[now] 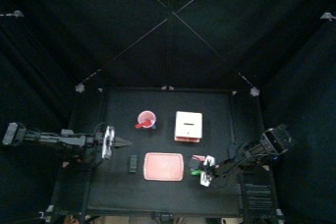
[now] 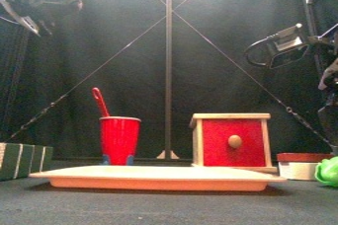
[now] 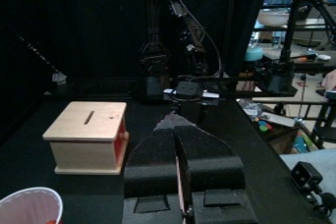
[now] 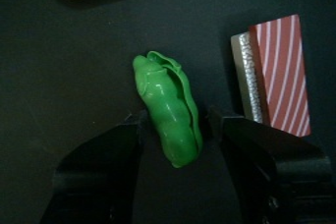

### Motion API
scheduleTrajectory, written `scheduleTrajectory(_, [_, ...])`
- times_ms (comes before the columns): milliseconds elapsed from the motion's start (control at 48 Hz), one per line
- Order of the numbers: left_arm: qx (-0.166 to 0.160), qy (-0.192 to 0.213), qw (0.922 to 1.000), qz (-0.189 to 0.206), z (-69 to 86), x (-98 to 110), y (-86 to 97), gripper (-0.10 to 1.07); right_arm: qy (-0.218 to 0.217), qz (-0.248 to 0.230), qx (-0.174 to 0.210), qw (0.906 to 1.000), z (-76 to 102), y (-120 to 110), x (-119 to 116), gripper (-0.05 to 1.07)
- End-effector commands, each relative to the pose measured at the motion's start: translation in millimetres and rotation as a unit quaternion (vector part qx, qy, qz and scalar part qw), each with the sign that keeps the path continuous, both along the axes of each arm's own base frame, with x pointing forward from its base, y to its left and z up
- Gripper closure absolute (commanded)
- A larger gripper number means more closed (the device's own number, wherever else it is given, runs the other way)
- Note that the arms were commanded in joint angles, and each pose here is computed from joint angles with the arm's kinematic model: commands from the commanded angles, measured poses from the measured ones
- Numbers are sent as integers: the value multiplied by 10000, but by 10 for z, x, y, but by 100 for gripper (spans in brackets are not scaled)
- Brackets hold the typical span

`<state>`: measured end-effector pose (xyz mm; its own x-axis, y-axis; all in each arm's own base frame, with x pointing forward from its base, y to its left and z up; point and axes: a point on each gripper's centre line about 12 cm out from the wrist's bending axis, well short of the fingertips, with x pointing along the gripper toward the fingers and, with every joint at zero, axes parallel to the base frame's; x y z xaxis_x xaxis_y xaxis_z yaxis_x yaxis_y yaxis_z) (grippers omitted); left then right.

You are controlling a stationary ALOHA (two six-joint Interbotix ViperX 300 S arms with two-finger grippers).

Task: Grab pea

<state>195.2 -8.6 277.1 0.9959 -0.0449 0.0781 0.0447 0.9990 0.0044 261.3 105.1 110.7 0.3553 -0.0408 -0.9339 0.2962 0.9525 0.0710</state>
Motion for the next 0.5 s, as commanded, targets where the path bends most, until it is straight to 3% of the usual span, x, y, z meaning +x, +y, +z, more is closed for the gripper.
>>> scheduleTrajectory(0, [-11,-76,10000,-6,49,17,-3,101,-106,14,56,9999,47,35,66,17])
scheduleTrajectory(292, [-3,-77,10000,-5,49,17,-3,101,68,21,-51,10000,-60,19,68,21])
scheduleTrajectory(479, [-3,-61,10000,-5,36,15,-3,101,27,14,-28,10000,-33,20,70,39])
